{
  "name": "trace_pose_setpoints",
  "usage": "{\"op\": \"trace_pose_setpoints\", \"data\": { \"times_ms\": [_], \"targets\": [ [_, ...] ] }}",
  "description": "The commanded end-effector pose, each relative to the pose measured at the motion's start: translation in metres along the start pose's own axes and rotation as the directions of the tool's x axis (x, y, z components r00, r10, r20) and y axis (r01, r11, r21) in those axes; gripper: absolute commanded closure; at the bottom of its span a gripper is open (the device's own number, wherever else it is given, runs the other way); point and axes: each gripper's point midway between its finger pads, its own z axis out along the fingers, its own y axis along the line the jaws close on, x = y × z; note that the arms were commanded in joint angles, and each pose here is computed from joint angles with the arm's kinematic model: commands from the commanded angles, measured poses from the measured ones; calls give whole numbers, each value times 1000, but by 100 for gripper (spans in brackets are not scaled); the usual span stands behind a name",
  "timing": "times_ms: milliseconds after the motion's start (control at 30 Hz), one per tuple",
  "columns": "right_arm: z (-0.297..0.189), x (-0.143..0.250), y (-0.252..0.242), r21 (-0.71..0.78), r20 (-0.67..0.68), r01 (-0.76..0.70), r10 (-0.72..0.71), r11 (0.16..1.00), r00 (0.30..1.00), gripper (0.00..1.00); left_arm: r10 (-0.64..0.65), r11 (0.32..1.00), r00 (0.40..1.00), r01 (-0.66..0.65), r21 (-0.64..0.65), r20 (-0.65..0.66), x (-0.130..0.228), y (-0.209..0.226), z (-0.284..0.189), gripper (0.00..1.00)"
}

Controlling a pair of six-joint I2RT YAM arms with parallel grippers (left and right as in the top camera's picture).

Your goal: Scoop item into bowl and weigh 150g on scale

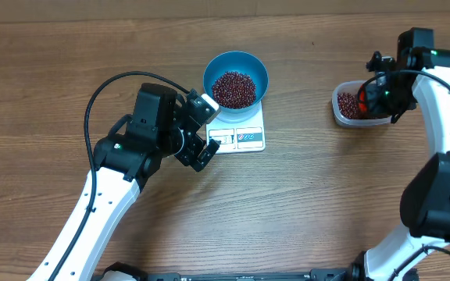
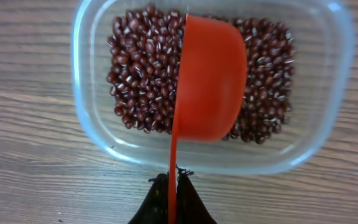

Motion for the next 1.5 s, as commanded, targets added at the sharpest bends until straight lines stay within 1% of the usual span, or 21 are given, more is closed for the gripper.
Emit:
{"op": "trace_pose_setpoints", "data": {
  "times_ms": [0, 133, 267, 633, 867, 1100, 1467],
  "targets": [
    [22, 4, 0, -25, -52, 6, -8, 1000, 999, 96, -5, 1000, 1000, 5, 10, 0, 0, -3, 2, 0],
    [40, 8, 0, -40, -95, -2, -2, 999, 995, 96, -5, 1000, 1000, 5, 10, -1, 0, -3, 2, 0],
    [47, 4, 9, -100, -85, -8, 0, 995, 996, 96, -5, 1000, 1000, 5, 10, 0, 0, -3, 2, 0],
    [38, -12, 52, -349, 1, -16, 17, 937, 1000, 96, -5, 1000, 1000, 5, 10, -1, 0, -3, 2, 0],
    [33, -12, 59, -410, 3, -37, 41, 911, 999, 96, -5, 1000, 1000, 5, 10, -1, 0, -3, 2, 0],
    [27, -12, 40, -462, -24, -188, 200, 867, 979, 96, -5, 1000, 1000, 5, 10, -1, 0, -3, 2, 0],
    [11, -10, 14, -576, -17, -292, 346, 764, 938, 96, -5, 1000, 1000, 5, 10, -1, 0, -3, 2, 0]
  ]
}}
